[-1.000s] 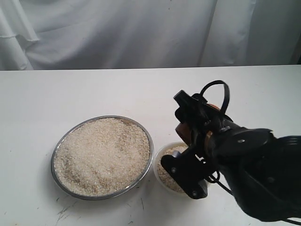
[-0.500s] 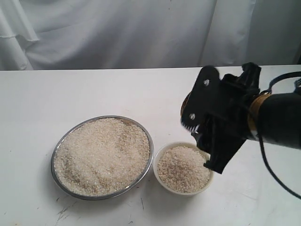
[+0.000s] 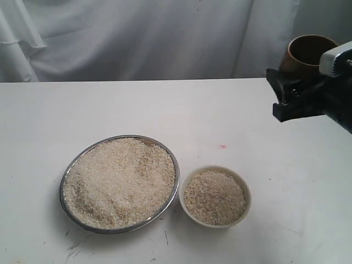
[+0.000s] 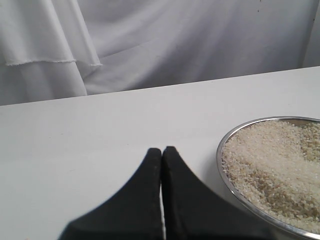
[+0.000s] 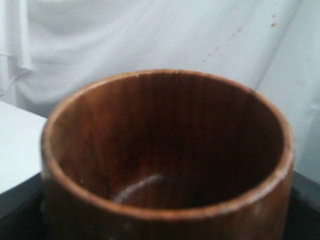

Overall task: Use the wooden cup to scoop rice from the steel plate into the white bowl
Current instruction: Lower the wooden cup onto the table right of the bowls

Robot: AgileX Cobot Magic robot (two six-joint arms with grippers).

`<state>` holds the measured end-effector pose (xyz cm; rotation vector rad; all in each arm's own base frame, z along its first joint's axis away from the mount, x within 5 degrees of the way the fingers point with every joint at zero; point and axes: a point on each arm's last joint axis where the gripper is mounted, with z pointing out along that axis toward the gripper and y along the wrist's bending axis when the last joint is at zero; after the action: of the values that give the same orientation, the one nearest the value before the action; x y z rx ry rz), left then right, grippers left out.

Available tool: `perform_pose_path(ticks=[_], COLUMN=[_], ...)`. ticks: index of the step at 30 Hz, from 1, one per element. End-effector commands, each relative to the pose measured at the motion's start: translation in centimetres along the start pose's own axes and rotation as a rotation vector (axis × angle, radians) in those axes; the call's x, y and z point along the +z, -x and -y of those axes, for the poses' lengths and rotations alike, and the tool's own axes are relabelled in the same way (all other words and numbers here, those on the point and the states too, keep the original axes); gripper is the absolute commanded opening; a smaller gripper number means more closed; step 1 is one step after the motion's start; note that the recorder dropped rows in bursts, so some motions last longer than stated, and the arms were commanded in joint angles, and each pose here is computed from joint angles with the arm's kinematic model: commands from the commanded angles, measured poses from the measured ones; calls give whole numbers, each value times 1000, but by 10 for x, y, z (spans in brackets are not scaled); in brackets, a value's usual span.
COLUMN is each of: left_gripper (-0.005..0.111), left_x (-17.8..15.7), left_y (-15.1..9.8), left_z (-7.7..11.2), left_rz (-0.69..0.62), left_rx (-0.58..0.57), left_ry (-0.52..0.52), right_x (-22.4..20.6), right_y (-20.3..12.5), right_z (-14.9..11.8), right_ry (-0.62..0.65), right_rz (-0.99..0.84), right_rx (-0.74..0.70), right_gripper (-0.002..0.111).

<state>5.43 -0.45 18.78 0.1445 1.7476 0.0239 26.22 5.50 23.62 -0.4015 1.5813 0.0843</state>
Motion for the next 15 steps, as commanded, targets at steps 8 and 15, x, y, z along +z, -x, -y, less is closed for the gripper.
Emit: perform_pose_path(ticks=[8,15], left_gripper=[0,0], left_x=[0,0], left_y=[2,2], left_z=[0,0], left_rz=[6,6], left_rx=[-4,-2], left_ry=[-5,-5], right_x=[95,118], right_y=[-47,-101], right_z=[16,9], right_ry=[66,182], right_rz=[-26,-65], right_rx=[-63,3], right_gripper=[0,0])
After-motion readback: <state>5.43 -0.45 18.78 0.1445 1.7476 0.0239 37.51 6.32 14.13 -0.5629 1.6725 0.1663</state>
